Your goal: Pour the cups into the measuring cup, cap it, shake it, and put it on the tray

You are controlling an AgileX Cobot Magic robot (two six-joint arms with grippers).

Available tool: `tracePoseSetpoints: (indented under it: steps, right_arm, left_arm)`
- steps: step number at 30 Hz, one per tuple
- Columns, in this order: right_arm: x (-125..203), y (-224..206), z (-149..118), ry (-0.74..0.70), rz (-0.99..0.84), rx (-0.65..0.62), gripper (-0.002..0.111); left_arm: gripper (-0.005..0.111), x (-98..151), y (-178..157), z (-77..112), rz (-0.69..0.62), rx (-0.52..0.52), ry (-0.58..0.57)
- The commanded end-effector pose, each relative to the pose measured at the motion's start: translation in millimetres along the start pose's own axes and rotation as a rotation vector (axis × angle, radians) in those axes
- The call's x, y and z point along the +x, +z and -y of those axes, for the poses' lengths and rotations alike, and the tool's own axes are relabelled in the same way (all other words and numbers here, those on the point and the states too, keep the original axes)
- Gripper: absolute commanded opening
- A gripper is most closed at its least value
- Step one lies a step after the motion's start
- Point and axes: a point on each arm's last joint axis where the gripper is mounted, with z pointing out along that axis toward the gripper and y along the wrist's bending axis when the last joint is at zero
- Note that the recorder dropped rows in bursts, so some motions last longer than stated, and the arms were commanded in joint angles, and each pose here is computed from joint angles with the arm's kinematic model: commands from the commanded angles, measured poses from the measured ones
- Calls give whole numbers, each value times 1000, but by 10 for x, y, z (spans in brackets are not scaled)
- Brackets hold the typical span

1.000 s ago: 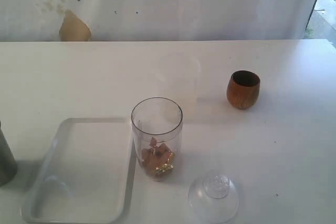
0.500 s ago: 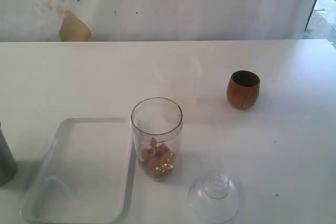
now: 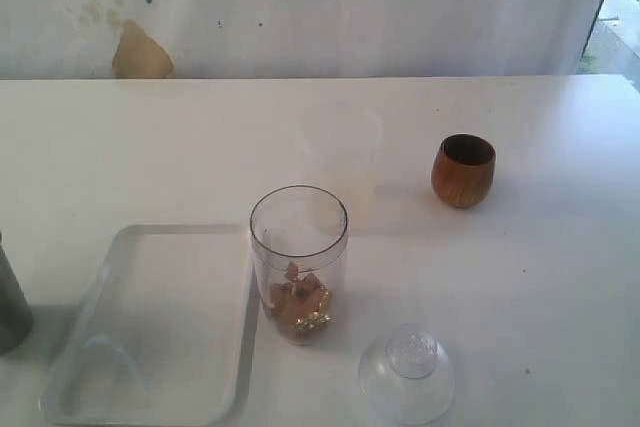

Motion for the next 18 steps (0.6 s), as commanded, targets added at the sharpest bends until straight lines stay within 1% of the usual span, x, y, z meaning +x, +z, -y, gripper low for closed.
tracePoseSetpoints:
  steps: [1, 9, 13, 18]
  right_arm:
    - [10, 1, 1, 2, 2, 5, 0]
    - [20, 1, 0, 2, -9, 4, 0]
    - [20, 1, 0, 2, -9, 4, 0]
    - [20, 1, 0, 2, -9, 4, 0]
  left_arm:
    - [105, 24, 1, 29, -12, 32, 26]
    - [105, 30, 0, 28, -18, 31, 12]
    - [105, 32, 1, 24, -22, 26, -20]
    - [105, 31, 0, 32, -20, 33, -18]
